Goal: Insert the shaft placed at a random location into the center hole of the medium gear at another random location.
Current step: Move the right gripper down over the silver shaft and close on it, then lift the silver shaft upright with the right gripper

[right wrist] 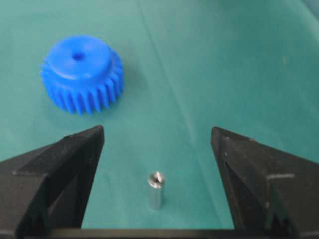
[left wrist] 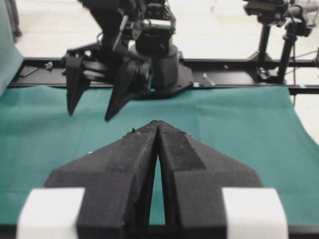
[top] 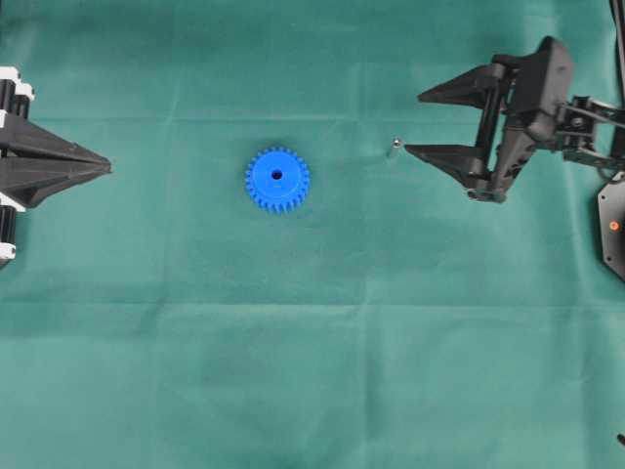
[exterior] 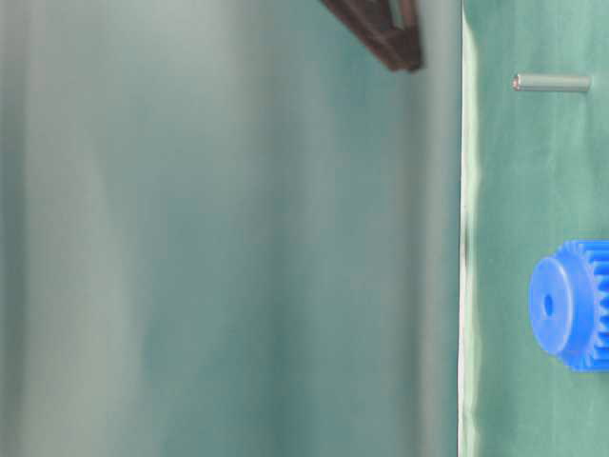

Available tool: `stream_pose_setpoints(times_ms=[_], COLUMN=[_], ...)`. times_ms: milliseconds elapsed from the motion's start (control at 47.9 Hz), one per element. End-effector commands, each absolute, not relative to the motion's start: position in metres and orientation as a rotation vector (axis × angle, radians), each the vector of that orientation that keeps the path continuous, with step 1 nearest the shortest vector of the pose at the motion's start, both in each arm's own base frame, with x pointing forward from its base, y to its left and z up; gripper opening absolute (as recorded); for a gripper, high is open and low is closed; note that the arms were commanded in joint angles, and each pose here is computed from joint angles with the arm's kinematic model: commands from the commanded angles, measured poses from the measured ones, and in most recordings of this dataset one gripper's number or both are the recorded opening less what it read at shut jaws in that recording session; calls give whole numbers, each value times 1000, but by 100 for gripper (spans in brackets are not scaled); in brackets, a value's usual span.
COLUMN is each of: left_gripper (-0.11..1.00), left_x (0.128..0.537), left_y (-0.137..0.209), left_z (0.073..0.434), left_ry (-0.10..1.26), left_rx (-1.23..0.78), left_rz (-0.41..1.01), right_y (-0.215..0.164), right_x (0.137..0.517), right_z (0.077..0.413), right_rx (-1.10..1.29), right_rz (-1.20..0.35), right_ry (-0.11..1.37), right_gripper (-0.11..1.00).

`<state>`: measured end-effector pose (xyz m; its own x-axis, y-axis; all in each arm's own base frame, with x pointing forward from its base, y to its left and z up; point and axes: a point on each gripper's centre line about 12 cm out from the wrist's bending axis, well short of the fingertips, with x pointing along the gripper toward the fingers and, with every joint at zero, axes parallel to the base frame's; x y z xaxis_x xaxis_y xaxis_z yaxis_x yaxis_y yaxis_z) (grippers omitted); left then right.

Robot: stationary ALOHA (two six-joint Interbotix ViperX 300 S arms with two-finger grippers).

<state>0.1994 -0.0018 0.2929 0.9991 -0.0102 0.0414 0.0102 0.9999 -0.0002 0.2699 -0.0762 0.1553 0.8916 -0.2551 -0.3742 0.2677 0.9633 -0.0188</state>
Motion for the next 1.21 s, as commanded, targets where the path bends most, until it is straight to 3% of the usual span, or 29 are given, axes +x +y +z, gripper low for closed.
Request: stream_pose_setpoints(times_ms=[0, 334, 668, 814, 1043, 1189], left_gripper=[0, 0, 0, 0, 0, 0], left_x=[202, 202, 202, 202, 202, 202], left_y=[-2, -1, -1, -1, -1, -1], left_z=[301, 297, 297, 296, 296, 296], left_ry=[-60, -40, -37, -31, -31, -26], left_rx=[4, 1, 1, 1, 1, 1], left_rz=[-12, -6, -6, -4, -4, -4], right_y=[-81, -86, -86, -84, -82, -81], right_x=[280, 291, 293, 293, 294, 294], right_z=[151, 109, 101, 101, 102, 102], right_rx=[20, 48, 53, 49, 39, 37], right_rz=[-278, -295, -293, -285, -274, -270], right_ry=[366, 421, 442, 441, 436, 436], right_gripper=[89, 89, 82, 70, 15, 13])
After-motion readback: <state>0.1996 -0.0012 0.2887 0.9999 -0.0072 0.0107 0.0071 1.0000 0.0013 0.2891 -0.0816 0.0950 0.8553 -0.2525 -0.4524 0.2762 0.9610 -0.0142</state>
